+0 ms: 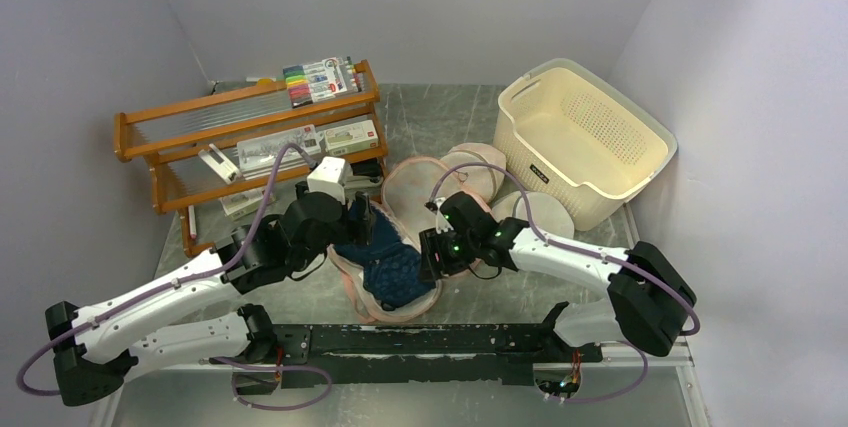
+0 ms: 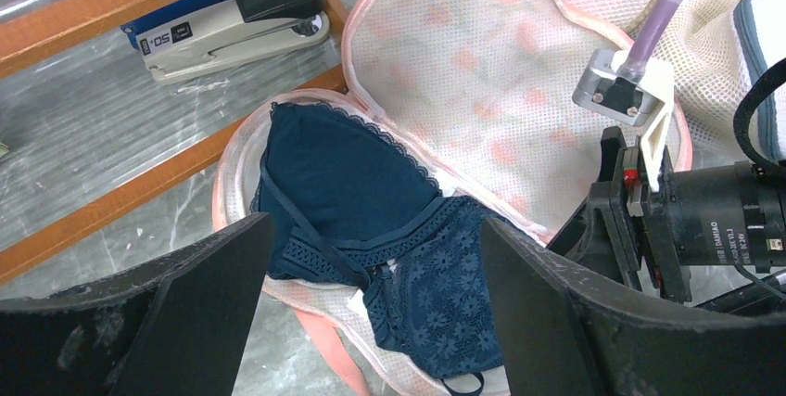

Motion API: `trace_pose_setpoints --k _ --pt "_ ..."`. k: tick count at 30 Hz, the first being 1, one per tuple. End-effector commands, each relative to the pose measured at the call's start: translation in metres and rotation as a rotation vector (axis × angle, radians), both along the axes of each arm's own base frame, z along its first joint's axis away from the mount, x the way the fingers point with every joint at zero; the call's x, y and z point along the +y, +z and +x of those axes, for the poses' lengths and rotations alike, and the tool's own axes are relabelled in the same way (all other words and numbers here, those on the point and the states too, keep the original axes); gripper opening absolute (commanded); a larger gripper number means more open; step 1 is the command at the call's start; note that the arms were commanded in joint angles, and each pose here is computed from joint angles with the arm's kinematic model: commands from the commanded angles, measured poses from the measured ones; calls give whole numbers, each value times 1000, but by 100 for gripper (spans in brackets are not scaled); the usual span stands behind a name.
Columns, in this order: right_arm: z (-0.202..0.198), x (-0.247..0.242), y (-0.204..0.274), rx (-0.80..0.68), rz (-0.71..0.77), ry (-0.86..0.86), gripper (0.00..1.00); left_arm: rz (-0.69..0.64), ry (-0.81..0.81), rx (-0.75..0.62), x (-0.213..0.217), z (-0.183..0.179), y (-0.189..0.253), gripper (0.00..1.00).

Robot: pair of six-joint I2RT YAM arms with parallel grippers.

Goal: Unzip the laundry bag and remove the bra

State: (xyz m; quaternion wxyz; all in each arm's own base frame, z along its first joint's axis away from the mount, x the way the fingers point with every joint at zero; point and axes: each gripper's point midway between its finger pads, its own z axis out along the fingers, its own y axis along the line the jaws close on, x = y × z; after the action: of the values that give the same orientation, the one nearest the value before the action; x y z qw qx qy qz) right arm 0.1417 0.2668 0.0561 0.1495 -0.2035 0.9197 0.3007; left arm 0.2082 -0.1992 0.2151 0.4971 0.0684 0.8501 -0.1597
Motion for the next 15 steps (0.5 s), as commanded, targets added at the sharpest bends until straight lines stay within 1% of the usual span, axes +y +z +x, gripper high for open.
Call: trace_pose_setpoints --k 1,8,12,15 --pt "0 8 13 -26 20 -2 50 -15 5 -1 3 -1 0 93" --pt "-5 10 12 -15 20 -7 50 -13 -1 3 2 -1 -1 93" --pt "1 3 12 -40 -33 -22 55 -15 -2 2 2 -1 -1 93" --pt "-2 5 14 -32 -21 -20 56 -18 -3 1 2 -2 0 94"
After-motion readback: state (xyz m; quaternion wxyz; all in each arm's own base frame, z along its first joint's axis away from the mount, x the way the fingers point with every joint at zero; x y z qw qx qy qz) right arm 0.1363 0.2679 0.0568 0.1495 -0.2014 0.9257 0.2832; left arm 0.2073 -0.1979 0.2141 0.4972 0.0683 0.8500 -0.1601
